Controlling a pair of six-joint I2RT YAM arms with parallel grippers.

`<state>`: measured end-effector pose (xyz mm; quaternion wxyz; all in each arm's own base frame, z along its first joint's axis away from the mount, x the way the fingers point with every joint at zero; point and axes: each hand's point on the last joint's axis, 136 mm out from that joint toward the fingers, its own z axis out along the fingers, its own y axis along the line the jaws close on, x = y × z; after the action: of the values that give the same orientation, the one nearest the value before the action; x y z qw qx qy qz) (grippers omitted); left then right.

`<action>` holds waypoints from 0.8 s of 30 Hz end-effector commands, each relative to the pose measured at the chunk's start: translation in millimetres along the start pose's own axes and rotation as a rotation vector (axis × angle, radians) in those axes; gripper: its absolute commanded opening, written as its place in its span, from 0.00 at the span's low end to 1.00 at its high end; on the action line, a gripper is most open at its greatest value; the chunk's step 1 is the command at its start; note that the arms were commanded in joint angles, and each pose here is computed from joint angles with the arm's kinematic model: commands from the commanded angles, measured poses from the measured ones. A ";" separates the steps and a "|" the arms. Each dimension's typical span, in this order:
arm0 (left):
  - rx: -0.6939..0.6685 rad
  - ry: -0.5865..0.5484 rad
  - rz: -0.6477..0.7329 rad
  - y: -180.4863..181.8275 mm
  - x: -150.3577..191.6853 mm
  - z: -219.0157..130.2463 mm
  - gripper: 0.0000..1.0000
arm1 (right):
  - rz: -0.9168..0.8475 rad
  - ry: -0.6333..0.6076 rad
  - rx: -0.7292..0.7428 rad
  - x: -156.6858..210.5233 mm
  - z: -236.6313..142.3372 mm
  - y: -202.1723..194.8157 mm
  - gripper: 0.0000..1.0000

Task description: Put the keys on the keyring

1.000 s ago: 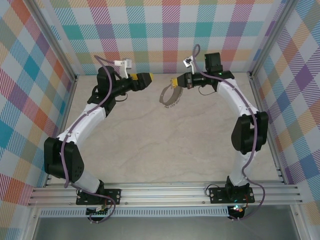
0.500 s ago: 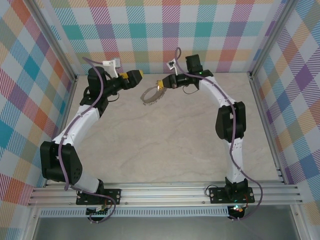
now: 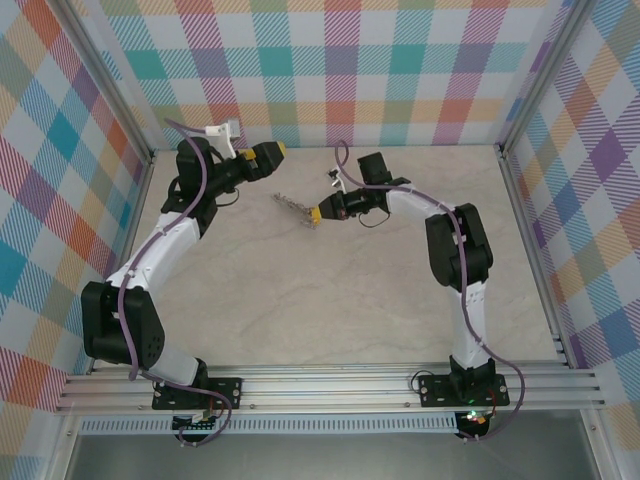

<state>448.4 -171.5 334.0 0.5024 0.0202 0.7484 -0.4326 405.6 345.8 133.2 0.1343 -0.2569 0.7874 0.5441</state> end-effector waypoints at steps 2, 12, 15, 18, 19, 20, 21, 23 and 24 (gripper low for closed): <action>0.031 -0.039 0.003 -9.0 -9.6 -9.2 1.00 | -0.082 -0.046 -0.035 -6.3 -6.9 29.2 0.00; 0.033 -0.029 -0.025 -6.4 -3.8 -7.1 1.00 | 0.025 0.021 -0.012 45.4 19.8 11.8 0.00; 0.032 -0.026 -0.030 -5.1 -2.2 -6.6 1.00 | 0.053 0.041 -0.003 59.8 27.7 7.6 0.00; 0.032 -0.021 -0.034 -4.1 -0.5 -5.6 1.00 | 0.077 0.063 0.013 74.3 35.6 4.3 0.00; 0.031 -0.021 -0.035 -3.7 -0.2 -5.4 1.00 | 0.084 0.069 0.016 78.3 37.7 3.4 0.00; 0.030 -0.019 -0.036 -3.1 0.6 -5.3 1.00 | 0.090 0.076 0.017 82.4 39.9 3.4 0.00; 0.031 -0.018 -0.038 -3.1 0.9 -4.8 1.00 | 0.098 0.083 0.025 87.0 41.7 2.0 0.00; 0.030 -0.015 -0.041 -1.9 2.6 -4.0 1.00 | 0.111 0.094 0.031 95.5 44.8 1.3 0.00; 0.030 -0.014 -0.044 -1.3 3.4 -3.5 1.00 | 0.119 0.100 0.036 100.6 46.4 0.9 0.00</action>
<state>447.2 -171.3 321.2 0.4844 -0.0019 0.7535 -0.4444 325.1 359.0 60.5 0.0583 -0.2278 0.8211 0.5200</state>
